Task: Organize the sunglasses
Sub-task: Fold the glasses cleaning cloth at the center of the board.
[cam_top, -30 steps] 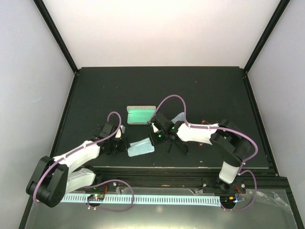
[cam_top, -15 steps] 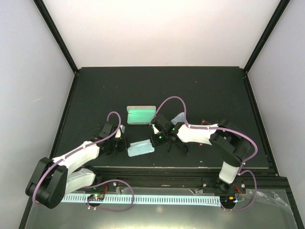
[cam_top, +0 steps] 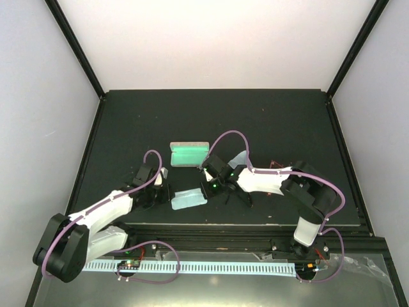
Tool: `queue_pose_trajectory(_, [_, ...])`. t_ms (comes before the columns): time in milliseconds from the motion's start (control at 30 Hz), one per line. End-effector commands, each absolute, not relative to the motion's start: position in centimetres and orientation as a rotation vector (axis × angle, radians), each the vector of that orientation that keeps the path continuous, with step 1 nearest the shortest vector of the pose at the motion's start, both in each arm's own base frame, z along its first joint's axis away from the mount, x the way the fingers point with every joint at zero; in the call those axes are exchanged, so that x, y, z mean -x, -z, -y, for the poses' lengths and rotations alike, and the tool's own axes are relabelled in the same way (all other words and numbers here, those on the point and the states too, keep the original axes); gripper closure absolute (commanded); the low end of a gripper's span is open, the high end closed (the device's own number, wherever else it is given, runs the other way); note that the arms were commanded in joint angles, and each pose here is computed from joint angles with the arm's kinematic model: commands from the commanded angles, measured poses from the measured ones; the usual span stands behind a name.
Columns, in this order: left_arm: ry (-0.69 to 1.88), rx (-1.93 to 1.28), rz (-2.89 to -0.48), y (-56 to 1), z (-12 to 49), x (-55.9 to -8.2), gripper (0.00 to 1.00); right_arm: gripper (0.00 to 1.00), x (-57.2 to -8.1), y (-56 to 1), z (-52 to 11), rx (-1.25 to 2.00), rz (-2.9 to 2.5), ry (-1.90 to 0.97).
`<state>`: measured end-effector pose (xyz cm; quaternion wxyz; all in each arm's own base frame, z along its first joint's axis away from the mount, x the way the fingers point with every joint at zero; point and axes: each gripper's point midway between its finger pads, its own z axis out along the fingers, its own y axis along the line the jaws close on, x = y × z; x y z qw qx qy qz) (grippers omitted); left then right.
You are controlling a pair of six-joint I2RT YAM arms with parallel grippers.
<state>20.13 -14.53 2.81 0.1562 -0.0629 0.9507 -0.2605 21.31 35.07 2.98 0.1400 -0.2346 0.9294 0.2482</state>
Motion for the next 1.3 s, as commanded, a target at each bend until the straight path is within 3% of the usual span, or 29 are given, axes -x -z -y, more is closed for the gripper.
queue_pose_trajectory(0, [0.759,0.197,-2.721,-3.1,14.6,-19.9,0.99,0.99,-20.5,-3.2,-35.0,0.69,-2.686,-0.726])
queue_pose_trajectory(300, [0.791,0.195,-2.749,-2.5,14.9,-19.0,0.97,0.99,-19.9,-3.0,-34.7,0.708,-2.7,-0.728])
queue_pose_trajectory(400, [0.835,0.191,-2.762,-2.7,15.3,-18.4,0.87,0.97,-19.2,-3.2,-34.8,0.737,-2.703,-0.774])
queue_pose_trajectory(533, [0.893,0.168,-2.75,-4.1,16.0,-18.0,0.66,0.87,-17.5,-3.7,-35.1,0.782,-2.705,-0.879])
queue_pose_trajectory(667, [0.831,0.186,-2.726,-5.2,15.2,-18.2,0.6,0.81,-16.8,-3.9,-34.2,0.786,-2.72,-0.853])
queue_pose_trajectory(967, [0.907,0.157,-2.656,-6.3,16.1,-19.0,0.61,0.73,-17.4,-5.8,-34.2,0.767,-2.674,-0.818])
queue_pose_trajectory(1267, [0.986,0.152,-2.668,-4.8,17.6,-19.8,0.78,0.79,-18.1,-5.4,-39.1,0.803,-2.661,-0.841])
